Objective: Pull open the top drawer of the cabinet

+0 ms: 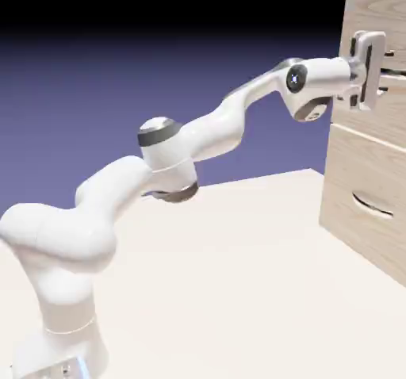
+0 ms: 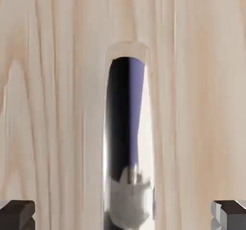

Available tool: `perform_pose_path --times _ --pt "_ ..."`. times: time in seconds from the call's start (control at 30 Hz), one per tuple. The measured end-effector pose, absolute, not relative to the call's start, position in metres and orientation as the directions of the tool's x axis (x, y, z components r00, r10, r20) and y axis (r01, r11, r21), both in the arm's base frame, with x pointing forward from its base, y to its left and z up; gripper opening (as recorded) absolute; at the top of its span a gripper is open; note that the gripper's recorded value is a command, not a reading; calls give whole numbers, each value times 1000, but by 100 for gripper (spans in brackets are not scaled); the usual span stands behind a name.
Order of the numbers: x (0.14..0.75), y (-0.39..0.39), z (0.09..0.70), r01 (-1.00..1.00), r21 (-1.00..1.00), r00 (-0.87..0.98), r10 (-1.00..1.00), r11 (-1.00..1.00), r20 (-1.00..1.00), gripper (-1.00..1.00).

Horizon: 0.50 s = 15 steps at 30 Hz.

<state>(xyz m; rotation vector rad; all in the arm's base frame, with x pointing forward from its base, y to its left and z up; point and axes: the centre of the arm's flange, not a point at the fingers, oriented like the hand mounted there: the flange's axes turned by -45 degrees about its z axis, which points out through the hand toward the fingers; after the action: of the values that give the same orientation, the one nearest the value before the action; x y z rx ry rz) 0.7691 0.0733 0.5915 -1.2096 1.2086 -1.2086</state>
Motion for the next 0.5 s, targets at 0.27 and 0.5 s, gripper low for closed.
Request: perform_pose_path --times 0.27,0.5 --pt "736 73 592 1 -1000 1 -1000 0 0 -100" --pt "692 73 592 1 -1000 1 -1000 0 0 -100"
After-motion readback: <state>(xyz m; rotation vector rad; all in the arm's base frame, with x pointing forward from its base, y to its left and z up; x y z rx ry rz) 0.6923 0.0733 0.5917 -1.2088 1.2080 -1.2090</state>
